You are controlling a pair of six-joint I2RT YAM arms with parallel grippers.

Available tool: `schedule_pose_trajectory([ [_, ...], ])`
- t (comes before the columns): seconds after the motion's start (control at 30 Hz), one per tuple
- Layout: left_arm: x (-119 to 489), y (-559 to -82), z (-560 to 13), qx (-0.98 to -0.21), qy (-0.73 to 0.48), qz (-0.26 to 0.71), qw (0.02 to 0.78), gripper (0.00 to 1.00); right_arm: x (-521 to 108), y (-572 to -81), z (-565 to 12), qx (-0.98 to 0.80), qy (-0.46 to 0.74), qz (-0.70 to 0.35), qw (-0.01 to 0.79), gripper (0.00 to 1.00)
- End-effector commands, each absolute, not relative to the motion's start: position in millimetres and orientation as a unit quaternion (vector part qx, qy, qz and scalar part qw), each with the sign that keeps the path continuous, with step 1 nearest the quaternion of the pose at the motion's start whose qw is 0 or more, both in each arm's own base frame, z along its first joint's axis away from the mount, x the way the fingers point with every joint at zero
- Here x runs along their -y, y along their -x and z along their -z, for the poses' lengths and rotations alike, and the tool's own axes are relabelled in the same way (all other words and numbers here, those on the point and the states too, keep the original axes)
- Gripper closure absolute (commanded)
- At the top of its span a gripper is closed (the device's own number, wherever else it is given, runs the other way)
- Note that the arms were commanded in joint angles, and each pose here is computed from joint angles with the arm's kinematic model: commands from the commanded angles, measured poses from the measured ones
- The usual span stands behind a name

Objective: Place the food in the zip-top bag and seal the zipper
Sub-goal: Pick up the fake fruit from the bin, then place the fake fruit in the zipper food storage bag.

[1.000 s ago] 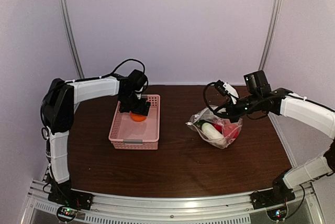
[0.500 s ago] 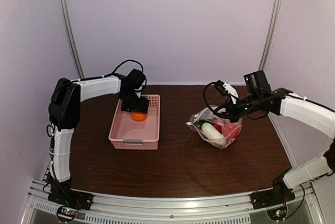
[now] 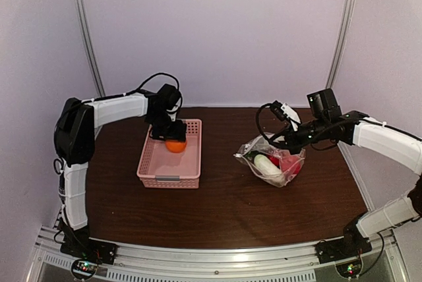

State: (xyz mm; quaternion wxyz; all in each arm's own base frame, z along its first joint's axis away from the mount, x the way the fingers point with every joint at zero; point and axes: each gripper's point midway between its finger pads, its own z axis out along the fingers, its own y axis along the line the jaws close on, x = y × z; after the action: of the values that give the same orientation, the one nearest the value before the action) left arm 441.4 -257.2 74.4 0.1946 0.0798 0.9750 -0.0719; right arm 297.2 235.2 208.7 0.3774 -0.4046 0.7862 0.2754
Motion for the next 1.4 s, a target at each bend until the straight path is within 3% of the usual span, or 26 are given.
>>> schedule_pose_trajectory([
  [0.0, 259.8, -427.4, -145.2, -0.96, -0.067, 0.118, 0.245, 0.32, -236.1, -296.9, -206.8, -0.782, 0.41, -0.277, 0.379, 1.0],
  [0.37, 382.5, -336.2, -266.2, -0.834, -0.23, 0.366, 0.341, 0.33, -236.2, -299.8, -207.4, -0.786, 0.402, -0.276, 0.38, 1.0],
  [0.7, 471.9, -235.3, -323.7, -0.709, -0.351, 0.514, 0.332, 0.36, -236.0, -319.0, -234.7, -0.797, 0.362, -0.27, 0.401, 1.0],
  [1.0, 487.2, -228.0, -319.2, -0.708, -0.332, 0.532, 0.324, 0.38, -248.5, -345.3, -262.3, -0.807, 0.343, -0.279, 0.391, 1.0],
  [1.37, 509.0, -244.9, -286.1, -0.732, -0.262, 0.552, 0.3, 0.41, -244.1, -332.5, -257.1, -0.806, 0.341, -0.286, 0.39, 1.0],
])
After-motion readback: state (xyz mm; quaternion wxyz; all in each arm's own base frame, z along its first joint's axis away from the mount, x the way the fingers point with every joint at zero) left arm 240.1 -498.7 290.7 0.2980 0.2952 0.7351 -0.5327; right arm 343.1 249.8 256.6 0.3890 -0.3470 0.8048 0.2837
